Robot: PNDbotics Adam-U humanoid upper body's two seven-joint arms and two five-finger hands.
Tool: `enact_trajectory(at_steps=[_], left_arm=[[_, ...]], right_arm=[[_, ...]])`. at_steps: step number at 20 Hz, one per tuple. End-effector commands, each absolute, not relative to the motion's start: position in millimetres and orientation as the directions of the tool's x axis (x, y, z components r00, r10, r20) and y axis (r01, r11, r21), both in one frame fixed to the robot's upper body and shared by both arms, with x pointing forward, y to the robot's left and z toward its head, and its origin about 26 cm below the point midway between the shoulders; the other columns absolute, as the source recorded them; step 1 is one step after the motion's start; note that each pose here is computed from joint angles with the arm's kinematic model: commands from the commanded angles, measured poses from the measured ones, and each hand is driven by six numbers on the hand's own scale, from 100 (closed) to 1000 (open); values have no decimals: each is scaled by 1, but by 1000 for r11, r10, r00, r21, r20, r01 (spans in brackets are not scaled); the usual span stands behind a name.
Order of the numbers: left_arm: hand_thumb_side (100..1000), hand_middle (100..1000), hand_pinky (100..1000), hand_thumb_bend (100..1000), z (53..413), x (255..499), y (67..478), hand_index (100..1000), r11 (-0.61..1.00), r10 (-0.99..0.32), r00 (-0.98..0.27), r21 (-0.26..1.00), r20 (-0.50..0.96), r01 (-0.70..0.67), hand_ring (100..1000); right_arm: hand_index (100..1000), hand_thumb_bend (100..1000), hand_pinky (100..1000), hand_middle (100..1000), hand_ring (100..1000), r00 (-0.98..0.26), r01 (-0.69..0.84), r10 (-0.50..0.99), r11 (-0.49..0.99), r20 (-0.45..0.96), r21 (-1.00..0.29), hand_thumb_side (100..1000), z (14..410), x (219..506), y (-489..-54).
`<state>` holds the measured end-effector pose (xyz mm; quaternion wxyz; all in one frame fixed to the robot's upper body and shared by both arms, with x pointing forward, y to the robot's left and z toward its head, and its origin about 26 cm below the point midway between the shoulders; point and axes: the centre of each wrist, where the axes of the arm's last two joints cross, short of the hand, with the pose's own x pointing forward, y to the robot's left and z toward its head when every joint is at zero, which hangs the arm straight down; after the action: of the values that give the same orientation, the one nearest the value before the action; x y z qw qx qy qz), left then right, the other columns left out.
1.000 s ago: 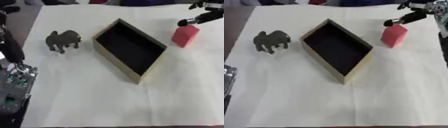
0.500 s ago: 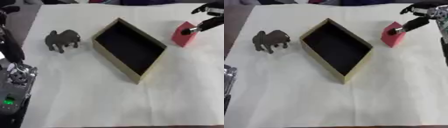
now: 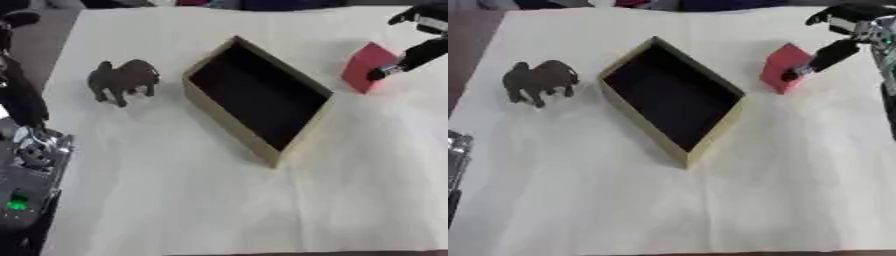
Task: Pick up objects on the table and place them in the box.
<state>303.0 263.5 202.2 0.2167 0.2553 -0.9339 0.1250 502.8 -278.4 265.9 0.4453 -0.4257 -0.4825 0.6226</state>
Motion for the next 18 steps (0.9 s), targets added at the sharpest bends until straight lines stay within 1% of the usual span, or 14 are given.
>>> enact_trajectory(at_steps=[1, 3, 12, 16, 17, 18], left_arm=[[1000, 627, 579, 211, 212, 301, 266, 868, 837, -435, -789, -128, 434, -531, 627], [1000, 627, 579, 211, 212, 301, 265, 868, 838, -434, -790, -128, 433, -531, 627], [1000, 626, 578, 210, 212, 301, 264, 865, 840, -430, -792, -130, 432, -527, 627], [1000, 626, 577, 210, 212, 301, 264, 863, 840, -430, -793, -130, 432, -527, 628], [1000, 626, 577, 210, 212, 301, 264, 863, 840, -430, -793, -130, 432, -526, 628], [1000, 626, 577, 210, 212, 301, 264, 863, 841, -429, -793, -129, 433, -526, 628]], right_arm=[[958, 842, 983, 925, 1000, -217, -110, 972, -113, -87, -987, 691, 278, 500, -286], [957, 817, 986, 922, 1000, -207, -122, 976, -92, -65, -988, 723, 272, 499, -287], [942, 761, 996, 902, 1000, -144, -179, 989, 2, 28, -984, 791, 245, 498, -291], [916, 710, 998, 872, 1000, -139, -181, 988, 35, 61, -983, 834, 242, 496, -292], [916, 710, 998, 872, 1000, -141, -177, 988, 44, 69, -983, 834, 242, 496, -292], [902, 684, 999, 852, 1000, -144, -170, 986, 54, 79, -984, 841, 243, 495, -291]])
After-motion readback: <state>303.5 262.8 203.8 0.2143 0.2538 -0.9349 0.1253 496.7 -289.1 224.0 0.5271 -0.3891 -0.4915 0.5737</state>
